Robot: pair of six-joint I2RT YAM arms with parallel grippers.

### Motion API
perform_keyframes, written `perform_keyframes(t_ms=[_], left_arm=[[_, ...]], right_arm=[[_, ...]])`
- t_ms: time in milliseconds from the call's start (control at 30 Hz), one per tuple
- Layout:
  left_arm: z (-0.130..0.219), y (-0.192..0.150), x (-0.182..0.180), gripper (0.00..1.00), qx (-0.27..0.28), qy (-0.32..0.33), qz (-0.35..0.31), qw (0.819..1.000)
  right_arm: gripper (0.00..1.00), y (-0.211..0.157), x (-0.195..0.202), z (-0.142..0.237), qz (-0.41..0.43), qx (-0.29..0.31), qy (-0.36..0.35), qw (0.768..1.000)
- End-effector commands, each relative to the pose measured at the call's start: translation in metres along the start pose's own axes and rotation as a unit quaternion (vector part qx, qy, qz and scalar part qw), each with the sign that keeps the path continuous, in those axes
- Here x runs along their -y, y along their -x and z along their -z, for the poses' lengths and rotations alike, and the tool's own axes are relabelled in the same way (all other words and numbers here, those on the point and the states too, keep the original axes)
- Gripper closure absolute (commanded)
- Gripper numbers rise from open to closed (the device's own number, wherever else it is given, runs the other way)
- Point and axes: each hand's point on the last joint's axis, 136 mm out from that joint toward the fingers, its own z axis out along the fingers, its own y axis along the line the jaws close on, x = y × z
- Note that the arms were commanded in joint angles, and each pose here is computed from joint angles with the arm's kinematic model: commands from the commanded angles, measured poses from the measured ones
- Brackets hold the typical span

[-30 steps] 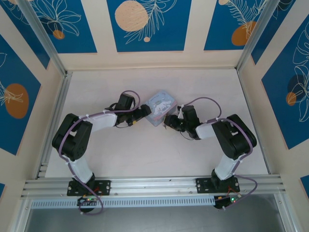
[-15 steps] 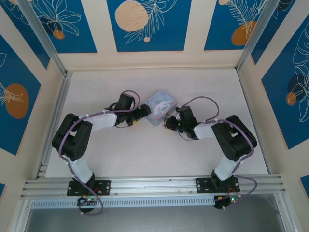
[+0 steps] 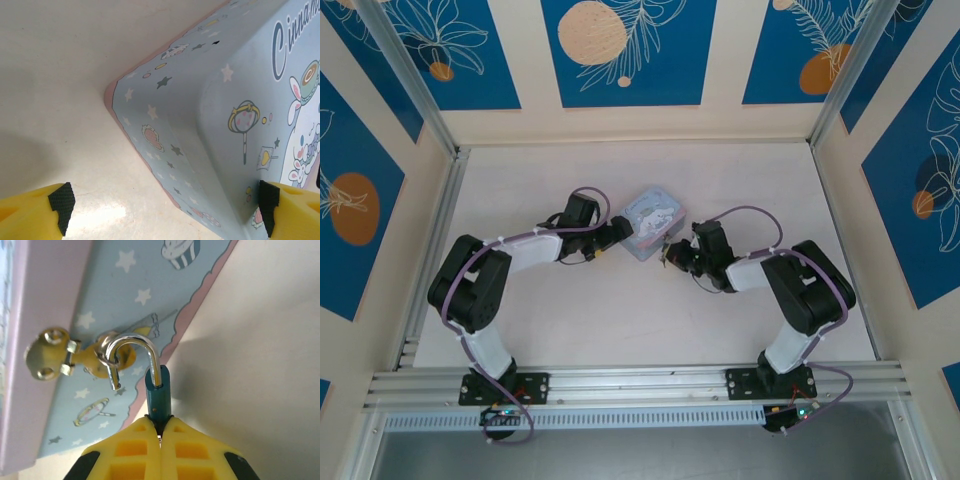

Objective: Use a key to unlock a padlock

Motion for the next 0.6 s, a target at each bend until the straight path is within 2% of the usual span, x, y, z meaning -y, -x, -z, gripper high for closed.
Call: perform_keyframes(t_ms=[0,333,567], left_arm=[[-0.010,-0.028,-0.056,0.06,-0.047,0.095,0.022,0.994],[-0.009,-0.028,-0.056,0.07,-0.048,0.095,0.023,0.994],[0.000,-0.025,-0.046,0.06,-0.042,0.082,0.016,0.996]], right_arm=[[1.00,0.017,-0.012,0.001,-0.029,0.018,0.026,0.999],[1.00,0.045,-0.012,0.001,-0.067,0.039,0.027,0.997],[1.00,0.026,-0.002,0.036,-0.043,0.036,0.011,0.998]])
